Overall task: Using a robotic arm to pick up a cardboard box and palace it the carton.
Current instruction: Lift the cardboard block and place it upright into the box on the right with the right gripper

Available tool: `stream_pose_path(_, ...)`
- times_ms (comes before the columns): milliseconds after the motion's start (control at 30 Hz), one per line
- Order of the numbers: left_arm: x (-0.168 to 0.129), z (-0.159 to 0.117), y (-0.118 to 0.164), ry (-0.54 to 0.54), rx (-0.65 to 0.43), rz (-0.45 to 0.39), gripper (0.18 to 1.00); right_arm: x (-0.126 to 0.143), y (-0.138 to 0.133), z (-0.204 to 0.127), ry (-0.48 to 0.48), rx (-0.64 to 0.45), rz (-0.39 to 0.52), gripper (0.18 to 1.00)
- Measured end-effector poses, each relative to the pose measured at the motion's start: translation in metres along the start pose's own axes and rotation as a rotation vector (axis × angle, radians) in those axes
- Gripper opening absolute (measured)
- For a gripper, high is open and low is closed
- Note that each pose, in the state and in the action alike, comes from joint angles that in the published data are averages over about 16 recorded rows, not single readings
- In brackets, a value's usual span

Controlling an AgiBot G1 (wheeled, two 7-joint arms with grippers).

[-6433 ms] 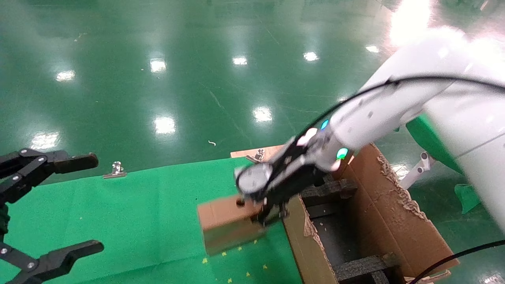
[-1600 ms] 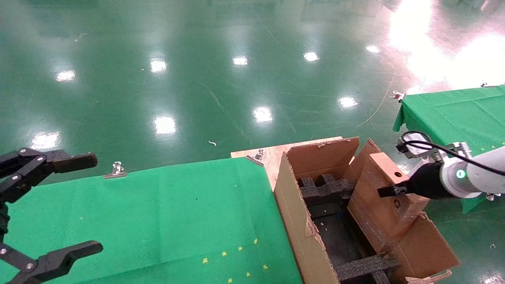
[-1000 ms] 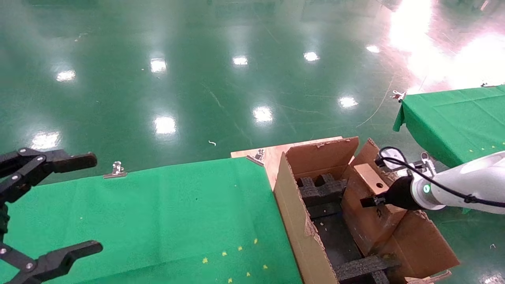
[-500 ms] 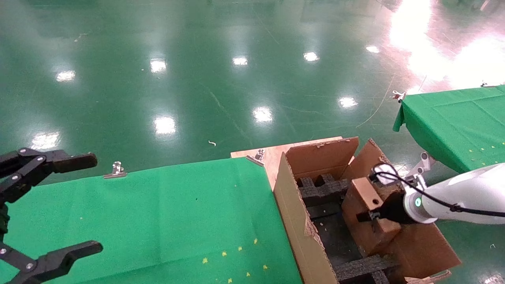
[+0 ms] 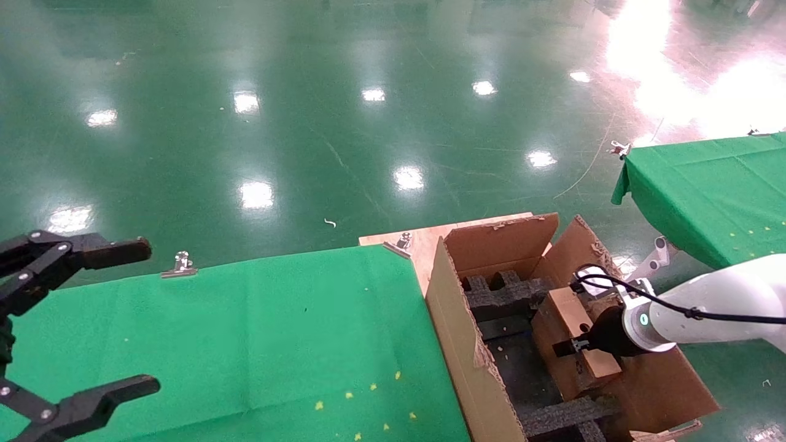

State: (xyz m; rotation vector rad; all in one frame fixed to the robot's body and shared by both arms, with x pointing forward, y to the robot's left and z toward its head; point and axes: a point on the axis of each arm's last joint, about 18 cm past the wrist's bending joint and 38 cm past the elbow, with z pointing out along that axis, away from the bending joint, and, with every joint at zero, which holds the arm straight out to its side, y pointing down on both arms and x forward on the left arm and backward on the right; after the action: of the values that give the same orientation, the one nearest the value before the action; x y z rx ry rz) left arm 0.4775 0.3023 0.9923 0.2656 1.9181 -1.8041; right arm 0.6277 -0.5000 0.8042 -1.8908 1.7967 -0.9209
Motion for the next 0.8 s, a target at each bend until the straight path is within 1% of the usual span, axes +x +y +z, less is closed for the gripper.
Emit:
stream_pose_path(233,0.000,0.000,0.000,0.000,0.000,0.000,1.001,0.000,-0.001,0.001,-0.003,-0.005,0.000,0.317)
stream_pose_path(400,0.000,0.000,0.000,0.000,0.000,0.000,1.001,0.001,-0.003,0.000,-0.002,-0.001,0.004,0.336)
stream_pose_path(600,0.000,0.000,0.000,0.000,0.000,0.000,1.001,0.002,-0.007,-0.003,-0.001,0.009,0.012,0.389)
stream_pose_path(800,0.000,0.000,0.000,0.000,0.000,0.000,1.001,0.004,-0.013,-0.010,-0.003,0.024,0.021,0.476)
